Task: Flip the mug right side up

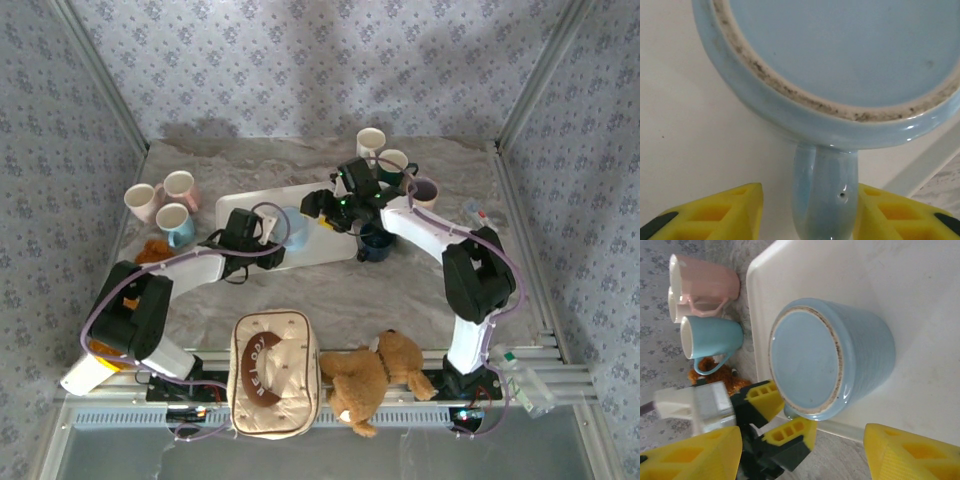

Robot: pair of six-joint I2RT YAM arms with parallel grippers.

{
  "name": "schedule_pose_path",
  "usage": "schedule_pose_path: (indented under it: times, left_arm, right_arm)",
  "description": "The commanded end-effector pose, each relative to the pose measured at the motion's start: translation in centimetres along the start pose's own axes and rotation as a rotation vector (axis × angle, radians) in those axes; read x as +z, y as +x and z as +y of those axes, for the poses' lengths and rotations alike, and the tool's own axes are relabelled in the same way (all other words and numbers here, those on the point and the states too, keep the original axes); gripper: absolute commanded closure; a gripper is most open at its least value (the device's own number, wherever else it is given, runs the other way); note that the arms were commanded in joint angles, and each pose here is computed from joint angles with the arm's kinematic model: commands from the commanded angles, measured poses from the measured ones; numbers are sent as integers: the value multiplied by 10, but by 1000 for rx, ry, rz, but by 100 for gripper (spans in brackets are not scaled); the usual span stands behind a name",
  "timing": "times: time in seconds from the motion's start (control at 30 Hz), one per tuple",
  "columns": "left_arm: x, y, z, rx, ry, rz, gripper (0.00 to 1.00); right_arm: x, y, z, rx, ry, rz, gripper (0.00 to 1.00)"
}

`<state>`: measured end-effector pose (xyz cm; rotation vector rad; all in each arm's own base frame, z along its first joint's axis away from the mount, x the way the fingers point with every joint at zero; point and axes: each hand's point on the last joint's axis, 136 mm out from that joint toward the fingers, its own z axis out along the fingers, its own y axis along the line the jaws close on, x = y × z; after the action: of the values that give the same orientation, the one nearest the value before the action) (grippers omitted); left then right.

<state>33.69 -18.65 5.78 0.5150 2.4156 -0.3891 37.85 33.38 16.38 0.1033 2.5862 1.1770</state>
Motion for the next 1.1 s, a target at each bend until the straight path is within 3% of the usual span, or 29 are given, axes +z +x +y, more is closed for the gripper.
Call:
schedule_pose_path:
  times: [0.0, 0.2, 0.4, 0.73, 1.07]
  left_arm:
    - [4, -14, -5, 44, -4, -29, 59]
    - [3, -19, -13, 82, 7, -31, 70]
    - [-13, -36, -21, 83, 33, -81, 97]
    - [-89, -106, -51, 36, 147, -242, 100]
    - [-140, -144, -67, -94, 222, -207, 100]
  right_arm:
    - [-13, 7, 8, -10, -12, 3, 33]
    - [-29, 7, 11, -47, 12, -24, 33]
    - [-51, 13, 6, -114, 42, -69, 33]
    - [-107, 37, -14, -288, 107, -167, 32]
    - [-151, 37, -7, -549, 110, -330, 28]
